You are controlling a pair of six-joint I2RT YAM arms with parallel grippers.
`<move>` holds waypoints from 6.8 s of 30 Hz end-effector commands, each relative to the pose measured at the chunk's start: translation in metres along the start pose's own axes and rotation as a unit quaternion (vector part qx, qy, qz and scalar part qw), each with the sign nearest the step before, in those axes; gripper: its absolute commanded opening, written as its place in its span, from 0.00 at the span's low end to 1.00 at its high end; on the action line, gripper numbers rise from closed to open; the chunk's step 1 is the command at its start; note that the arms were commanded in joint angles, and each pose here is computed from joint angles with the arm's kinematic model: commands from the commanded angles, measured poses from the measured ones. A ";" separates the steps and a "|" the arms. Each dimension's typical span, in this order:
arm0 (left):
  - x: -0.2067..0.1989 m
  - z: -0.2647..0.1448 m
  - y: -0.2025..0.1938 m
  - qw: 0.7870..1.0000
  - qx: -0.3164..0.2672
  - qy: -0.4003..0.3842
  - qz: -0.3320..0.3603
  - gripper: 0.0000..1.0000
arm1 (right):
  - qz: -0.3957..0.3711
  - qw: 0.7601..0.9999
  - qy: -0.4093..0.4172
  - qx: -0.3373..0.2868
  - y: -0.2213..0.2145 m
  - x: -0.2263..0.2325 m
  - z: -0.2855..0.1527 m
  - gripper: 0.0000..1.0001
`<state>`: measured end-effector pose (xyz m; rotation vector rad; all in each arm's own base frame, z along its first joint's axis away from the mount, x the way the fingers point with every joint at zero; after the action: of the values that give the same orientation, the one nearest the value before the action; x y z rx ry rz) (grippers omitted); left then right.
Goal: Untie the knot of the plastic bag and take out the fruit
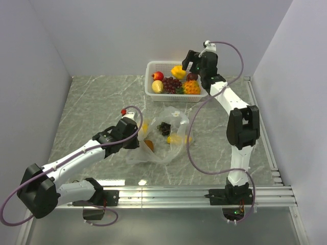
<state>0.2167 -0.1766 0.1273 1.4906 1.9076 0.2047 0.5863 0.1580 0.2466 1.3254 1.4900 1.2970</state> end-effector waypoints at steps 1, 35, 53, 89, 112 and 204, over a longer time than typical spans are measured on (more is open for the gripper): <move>-0.008 -0.005 0.006 1.000 -0.016 -0.026 -0.007 0.01 | -0.018 0.997 0.027 -0.073 0.073 0.009 -0.044 0.96; 0.006 -0.018 0.003 0.999 -0.017 0.003 -0.029 0.01 | -0.177 0.932 0.280 0.146 -0.154 0.240 -0.305 0.35; 0.008 -0.013 -0.007 1.000 0.003 -0.001 -0.021 0.01 | -0.116 0.932 0.265 0.218 -0.239 0.264 -0.262 0.76; 0.005 -0.022 0.019 0.999 -0.034 0.022 0.024 0.01 | -0.155 0.914 0.376 -0.003 -0.081 0.231 -0.354 0.00; 0.010 -0.016 0.016 0.999 -0.030 0.003 0.030 0.01 | -0.025 0.994 0.038 -0.098 0.084 0.062 -0.155 0.00; 0.009 -0.014 0.022 0.999 -0.014 -0.035 -0.004 0.01 | -0.286 0.851 0.408 0.168 -0.139 0.225 -0.298 0.00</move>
<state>0.2212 -0.1545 0.1410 1.4678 1.8675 0.1826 0.2380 0.2885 0.1326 0.4636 2.6636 0.7950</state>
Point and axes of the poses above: each gripper's point midway between its finger pads, its own z axis out along the fingers, its own x axis along the line the jaws close on, y = z × x, the point moved 3 cm from there along -z, back along the fingers, and after that the axes turned 15 degrees about -z, right-handed, at the moved point
